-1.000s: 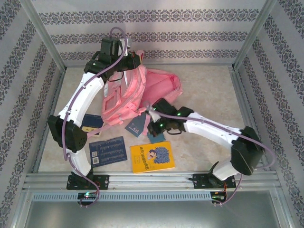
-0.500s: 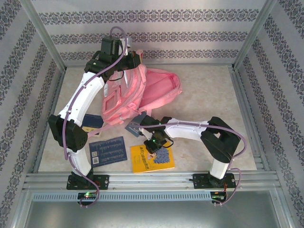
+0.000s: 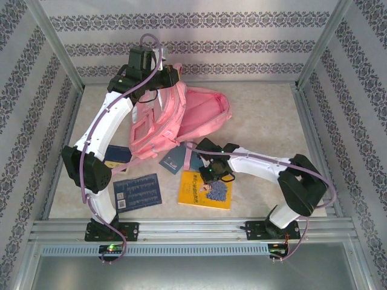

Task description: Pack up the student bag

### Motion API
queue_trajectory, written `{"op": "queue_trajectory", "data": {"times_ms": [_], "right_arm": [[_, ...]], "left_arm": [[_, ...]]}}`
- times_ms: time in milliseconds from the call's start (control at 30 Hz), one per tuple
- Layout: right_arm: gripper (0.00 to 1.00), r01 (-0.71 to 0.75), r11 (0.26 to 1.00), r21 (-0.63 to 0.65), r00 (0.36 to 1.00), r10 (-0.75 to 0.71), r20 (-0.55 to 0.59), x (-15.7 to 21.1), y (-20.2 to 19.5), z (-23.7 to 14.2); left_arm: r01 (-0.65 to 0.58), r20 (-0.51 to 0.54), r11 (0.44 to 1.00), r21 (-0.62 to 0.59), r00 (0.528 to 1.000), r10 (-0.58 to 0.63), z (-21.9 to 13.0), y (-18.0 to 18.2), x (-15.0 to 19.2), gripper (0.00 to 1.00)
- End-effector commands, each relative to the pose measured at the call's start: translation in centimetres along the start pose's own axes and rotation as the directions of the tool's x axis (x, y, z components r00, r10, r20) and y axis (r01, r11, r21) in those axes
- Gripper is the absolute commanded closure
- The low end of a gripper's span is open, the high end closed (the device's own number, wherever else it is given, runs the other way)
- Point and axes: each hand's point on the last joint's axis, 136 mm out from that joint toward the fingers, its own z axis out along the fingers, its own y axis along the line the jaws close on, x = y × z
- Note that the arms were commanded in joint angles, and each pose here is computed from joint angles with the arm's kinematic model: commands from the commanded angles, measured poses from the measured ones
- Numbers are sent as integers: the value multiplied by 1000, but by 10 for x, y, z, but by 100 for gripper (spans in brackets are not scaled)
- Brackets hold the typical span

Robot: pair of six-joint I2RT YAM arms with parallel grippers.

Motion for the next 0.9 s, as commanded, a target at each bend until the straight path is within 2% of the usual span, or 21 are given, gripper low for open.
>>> {"op": "queue_trajectory", "data": {"times_ms": [0, 33, 67, 200, 533, 733, 867], "right_arm": [[41, -8, 996, 89, 993, -3, 119, -32, -16, -29], [29, -7, 992, 128, 992, -10, 130, -38, -23, -31], [22, -13, 986, 166, 991, -9, 131, -43, -31, -30], [14, -15, 981, 192, 996, -2, 90, -62, -35, -15], [13, -3, 961, 277, 1000, -3, 22, -88, -54, 30], [19, -173, 933, 314, 985, 167, 47, -91, -88, 35], [28, -323, 914, 247, 946, 321, 47, -74, -107, 35]], "left_arm": [[-26, 129, 999, 44, 991, 20, -18, -13, -39, 100], [-26, 128, 999, 43, 992, 21, -18, -13, -38, 100], [-25, 131, 999, 41, 991, 19, -19, -13, -39, 100], [-25, 136, 999, 33, 990, 21, -21, -12, -40, 100], [-21, 143, 1000, 21, 990, 18, -32, -10, -39, 100], [-22, 143, 999, 24, 990, 18, -33, -11, -38, 100], [-22, 144, 999, 26, 989, 18, -34, -11, -38, 100]]}}
